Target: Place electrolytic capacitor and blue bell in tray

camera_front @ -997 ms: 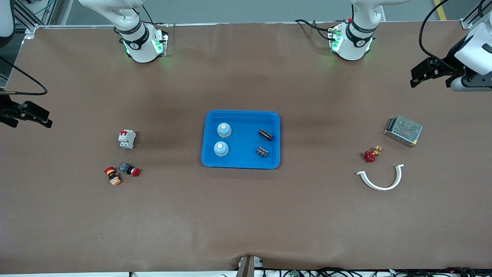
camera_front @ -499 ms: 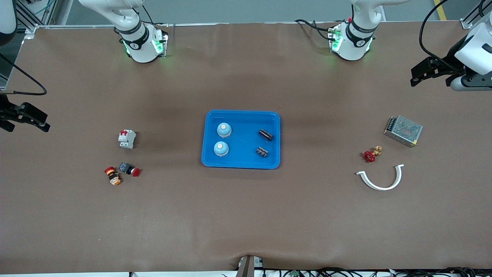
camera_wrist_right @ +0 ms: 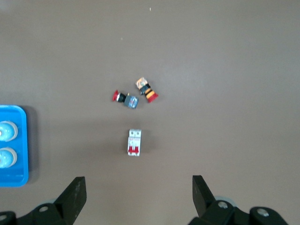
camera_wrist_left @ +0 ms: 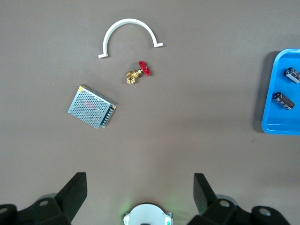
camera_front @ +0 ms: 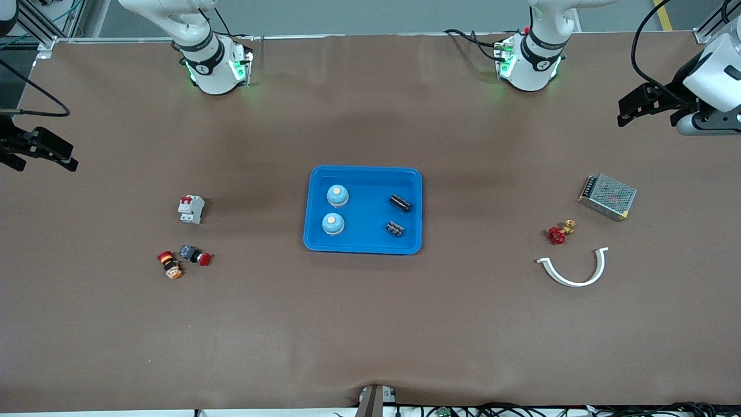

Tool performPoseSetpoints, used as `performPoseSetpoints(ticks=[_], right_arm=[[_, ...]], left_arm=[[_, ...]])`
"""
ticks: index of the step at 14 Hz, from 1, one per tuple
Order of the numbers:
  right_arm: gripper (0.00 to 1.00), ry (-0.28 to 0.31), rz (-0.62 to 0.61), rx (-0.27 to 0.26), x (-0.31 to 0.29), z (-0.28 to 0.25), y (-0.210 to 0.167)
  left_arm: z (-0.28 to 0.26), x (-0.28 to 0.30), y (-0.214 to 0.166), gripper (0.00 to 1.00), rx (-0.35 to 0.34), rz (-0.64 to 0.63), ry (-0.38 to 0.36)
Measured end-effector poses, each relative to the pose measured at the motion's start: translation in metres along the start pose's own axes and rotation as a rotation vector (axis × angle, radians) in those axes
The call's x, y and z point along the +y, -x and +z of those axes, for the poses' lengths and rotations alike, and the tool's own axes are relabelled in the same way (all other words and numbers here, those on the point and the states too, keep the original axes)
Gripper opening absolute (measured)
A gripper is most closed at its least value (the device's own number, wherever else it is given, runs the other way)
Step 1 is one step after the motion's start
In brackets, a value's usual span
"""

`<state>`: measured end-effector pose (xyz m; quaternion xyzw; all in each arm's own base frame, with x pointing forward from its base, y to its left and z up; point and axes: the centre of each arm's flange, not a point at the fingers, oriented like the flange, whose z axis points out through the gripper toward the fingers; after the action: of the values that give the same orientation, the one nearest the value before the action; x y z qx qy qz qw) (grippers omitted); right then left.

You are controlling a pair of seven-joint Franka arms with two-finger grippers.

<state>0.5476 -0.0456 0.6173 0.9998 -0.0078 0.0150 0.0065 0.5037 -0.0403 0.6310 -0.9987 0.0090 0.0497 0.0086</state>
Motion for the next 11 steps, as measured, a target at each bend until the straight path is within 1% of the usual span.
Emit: performPoseSetpoints(ticks=[6, 11], right_arm=[[1.00, 0.000, 0.002, 0.005, 0.001, -0.005, 0.003], [1.00, 0.000, 0.001, 0.006, 0.001, -0.005, 0.003]], left_arm=[[0.000, 0.000, 0.001, 1.00, -0.007, 0.000, 0.000], [-0.014, 0.000, 0.004, 1.00, 0.013, 0.000, 0.001]])
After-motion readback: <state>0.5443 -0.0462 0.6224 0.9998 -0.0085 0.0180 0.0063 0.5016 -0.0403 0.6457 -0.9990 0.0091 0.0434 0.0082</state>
